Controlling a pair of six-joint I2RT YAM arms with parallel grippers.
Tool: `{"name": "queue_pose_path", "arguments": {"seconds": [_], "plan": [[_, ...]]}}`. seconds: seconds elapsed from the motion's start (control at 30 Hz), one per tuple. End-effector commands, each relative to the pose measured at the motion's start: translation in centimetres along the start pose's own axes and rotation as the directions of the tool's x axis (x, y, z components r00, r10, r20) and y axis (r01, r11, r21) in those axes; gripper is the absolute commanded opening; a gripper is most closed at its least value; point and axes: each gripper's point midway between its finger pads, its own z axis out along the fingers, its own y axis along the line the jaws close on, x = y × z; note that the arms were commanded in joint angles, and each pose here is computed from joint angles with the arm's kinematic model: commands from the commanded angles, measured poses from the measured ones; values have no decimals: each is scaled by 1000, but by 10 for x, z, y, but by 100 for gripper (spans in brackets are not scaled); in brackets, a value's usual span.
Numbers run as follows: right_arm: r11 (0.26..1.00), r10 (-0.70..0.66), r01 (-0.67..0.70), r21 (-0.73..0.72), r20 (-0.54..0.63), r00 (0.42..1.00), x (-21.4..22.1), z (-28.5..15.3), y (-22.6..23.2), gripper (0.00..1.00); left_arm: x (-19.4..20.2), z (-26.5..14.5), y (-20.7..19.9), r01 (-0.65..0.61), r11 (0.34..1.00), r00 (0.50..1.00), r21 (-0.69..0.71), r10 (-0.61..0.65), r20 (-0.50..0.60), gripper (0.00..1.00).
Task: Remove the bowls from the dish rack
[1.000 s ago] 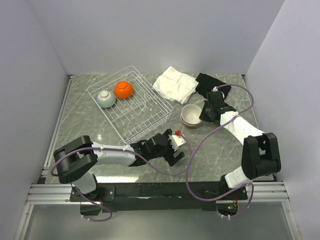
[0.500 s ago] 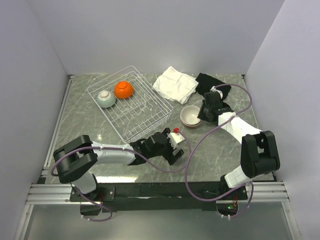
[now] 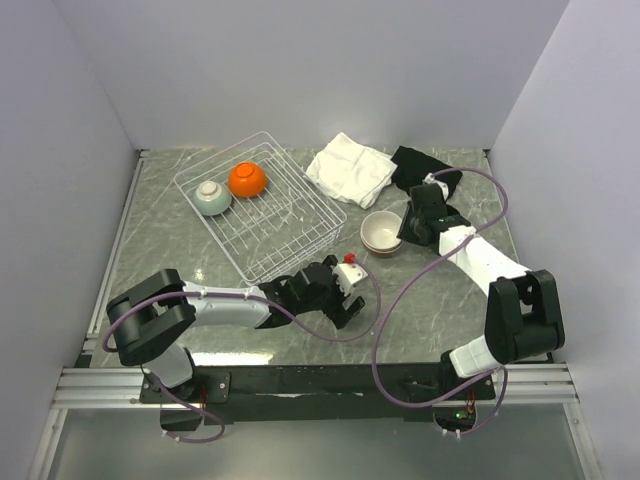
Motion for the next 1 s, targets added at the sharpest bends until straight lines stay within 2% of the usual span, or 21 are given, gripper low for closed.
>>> {"name": "queue_pose_path", "arguments": {"seconds": [0.0, 0.4, 0.63, 0.77, 0.87, 0.97], "plan": [[999, 21, -18, -44, 66, 998, -25, -19, 13, 30, -23, 2, 3, 23, 1000, 998, 5, -24, 57, 99], [997, 49, -49, -61, -13, 999, -14, -2, 12, 10, -25, 1, 6, 33, 999, 998, 8, -33, 56, 99], [995, 64, -67, -70, -40, 997, -13, -1, 10, 8, -34, 0, 8, 41, 999, 996, 17, -42, 73, 99], [994, 71, -73, -82, -31, 997, -21, -13, 14, 20, -50, -4, 8, 52, 998, 994, 25, -54, 97, 99], [991, 80, -79, -111, -2, 997, -33, -29, 19, 37, -70, -10, 12, 66, 998, 989, 22, -69, 133, 100], [988, 86, -78, -135, 49, 995, -49, -51, 22, 48, -91, -19, 20, 84, 996, 981, 4, -84, 177, 99]]}}
